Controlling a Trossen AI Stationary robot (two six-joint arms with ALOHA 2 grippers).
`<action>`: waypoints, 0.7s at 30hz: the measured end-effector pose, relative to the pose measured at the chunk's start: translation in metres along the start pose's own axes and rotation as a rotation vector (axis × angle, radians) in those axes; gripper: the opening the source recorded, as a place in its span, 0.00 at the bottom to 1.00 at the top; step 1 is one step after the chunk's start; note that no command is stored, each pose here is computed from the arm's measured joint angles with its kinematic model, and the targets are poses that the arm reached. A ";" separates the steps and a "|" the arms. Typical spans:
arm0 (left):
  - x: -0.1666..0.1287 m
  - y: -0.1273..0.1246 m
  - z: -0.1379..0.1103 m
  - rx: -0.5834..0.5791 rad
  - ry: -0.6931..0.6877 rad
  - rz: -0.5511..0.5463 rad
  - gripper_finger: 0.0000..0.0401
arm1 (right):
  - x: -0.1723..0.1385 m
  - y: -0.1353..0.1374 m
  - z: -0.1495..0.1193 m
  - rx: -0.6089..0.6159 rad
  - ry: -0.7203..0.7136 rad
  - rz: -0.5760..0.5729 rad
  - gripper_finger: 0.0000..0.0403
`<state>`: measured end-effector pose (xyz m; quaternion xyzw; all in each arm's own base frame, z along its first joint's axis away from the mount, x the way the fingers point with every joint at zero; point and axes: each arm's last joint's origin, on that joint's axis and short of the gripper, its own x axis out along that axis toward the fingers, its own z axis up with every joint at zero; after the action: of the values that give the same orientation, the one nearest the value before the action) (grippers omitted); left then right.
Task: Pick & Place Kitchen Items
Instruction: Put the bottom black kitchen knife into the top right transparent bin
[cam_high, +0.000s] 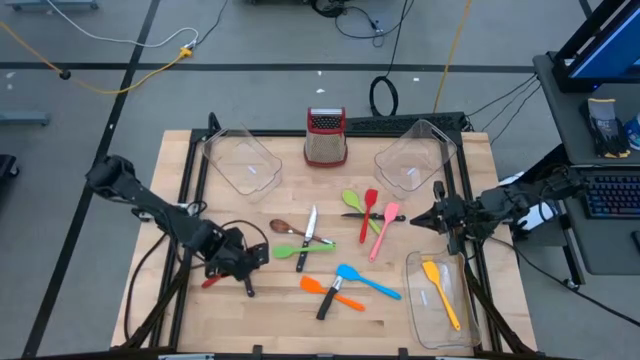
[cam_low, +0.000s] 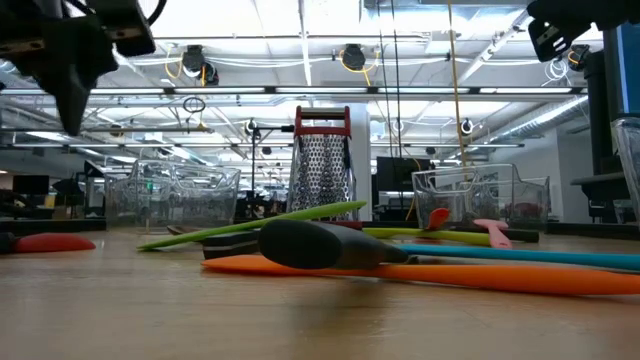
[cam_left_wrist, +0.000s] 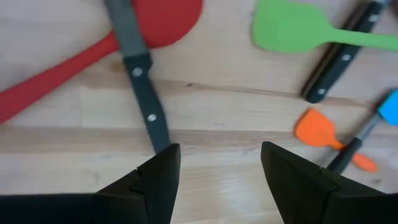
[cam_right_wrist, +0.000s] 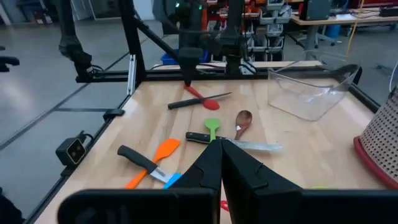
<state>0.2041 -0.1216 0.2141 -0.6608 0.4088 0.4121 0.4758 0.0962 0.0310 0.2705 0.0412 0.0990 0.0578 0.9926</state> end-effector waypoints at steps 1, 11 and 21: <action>0.002 0.001 -0.002 -0.017 -0.003 0.007 0.57 | -0.001 0.000 0.000 0.000 -0.004 0.001 0.00; 0.030 0.011 -0.014 -0.105 -0.042 0.149 0.57 | -0.003 0.000 0.001 0.002 -0.012 0.024 0.00; 0.048 0.014 -0.014 -0.113 -0.089 0.212 0.57 | -0.003 0.000 0.001 0.028 -0.011 0.024 0.00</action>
<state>0.2088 -0.1451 0.1685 -0.6207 0.4309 0.5113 0.4094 0.0938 0.0306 0.2717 0.0568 0.0937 0.0682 0.9916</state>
